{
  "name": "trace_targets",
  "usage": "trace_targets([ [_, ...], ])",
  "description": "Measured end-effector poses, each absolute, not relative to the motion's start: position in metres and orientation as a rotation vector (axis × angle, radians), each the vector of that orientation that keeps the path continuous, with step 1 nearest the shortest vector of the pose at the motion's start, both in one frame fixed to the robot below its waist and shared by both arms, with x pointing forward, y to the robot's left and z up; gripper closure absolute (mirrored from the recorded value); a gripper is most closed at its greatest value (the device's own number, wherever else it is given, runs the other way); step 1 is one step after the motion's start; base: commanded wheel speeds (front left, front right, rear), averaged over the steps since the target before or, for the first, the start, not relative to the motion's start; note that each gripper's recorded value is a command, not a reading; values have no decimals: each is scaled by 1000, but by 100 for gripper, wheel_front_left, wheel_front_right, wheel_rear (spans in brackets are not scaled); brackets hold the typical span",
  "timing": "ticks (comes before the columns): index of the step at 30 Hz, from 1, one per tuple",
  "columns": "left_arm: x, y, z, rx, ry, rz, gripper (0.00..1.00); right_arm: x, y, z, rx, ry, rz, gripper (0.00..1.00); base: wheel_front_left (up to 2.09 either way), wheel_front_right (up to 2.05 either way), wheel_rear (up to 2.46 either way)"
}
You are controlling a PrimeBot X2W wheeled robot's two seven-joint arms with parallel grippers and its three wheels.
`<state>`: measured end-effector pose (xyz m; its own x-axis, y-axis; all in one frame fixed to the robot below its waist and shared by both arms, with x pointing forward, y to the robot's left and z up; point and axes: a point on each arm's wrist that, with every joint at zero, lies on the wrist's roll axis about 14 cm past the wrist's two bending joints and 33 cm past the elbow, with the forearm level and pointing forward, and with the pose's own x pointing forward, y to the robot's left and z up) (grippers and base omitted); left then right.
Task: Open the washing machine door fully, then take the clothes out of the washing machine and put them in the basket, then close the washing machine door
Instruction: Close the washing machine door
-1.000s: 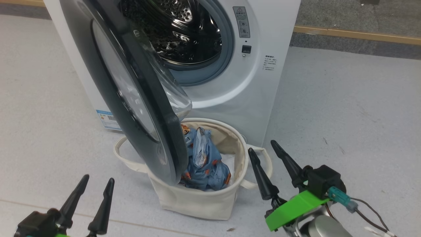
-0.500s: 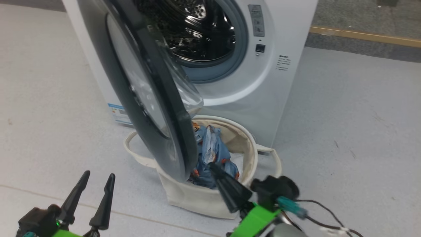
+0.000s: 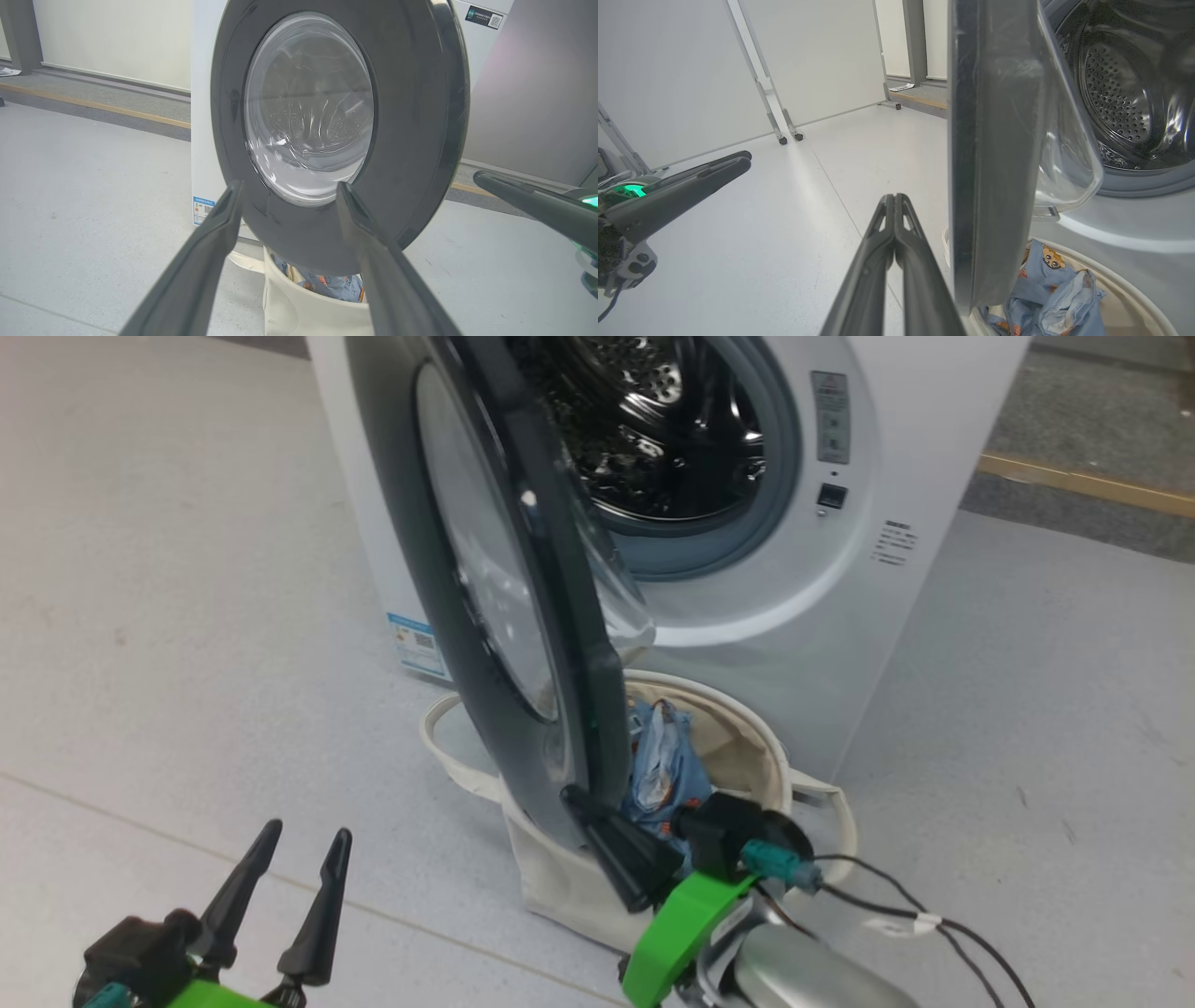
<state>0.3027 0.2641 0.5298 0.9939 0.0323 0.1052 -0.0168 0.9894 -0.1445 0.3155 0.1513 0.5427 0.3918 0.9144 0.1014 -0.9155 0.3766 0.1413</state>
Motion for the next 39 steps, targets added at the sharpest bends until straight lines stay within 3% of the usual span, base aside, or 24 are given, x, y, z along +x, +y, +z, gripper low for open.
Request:
trace_targets([
  [14, 307, 265, 526, -164, -89, 35, 0, 354, 140, 529, 222, 39, 1073, 100, 0, 0, 0],
  [23, 311, 263, 523, -171, -79, 38, 0, 326, 163, 531, 239, 59, 1195, 100, 0, 0, 0],
  [29, 308, 266, 523, -179, -85, 50, 0, 325, 168, 537, 234, 43, 1214, 100, 0, 0, 0],
  [39, 301, 272, 523, -178, -85, 73, 0, 370, 153, 535, 246, 60, 1077, 100, 0, 0, 0],
])
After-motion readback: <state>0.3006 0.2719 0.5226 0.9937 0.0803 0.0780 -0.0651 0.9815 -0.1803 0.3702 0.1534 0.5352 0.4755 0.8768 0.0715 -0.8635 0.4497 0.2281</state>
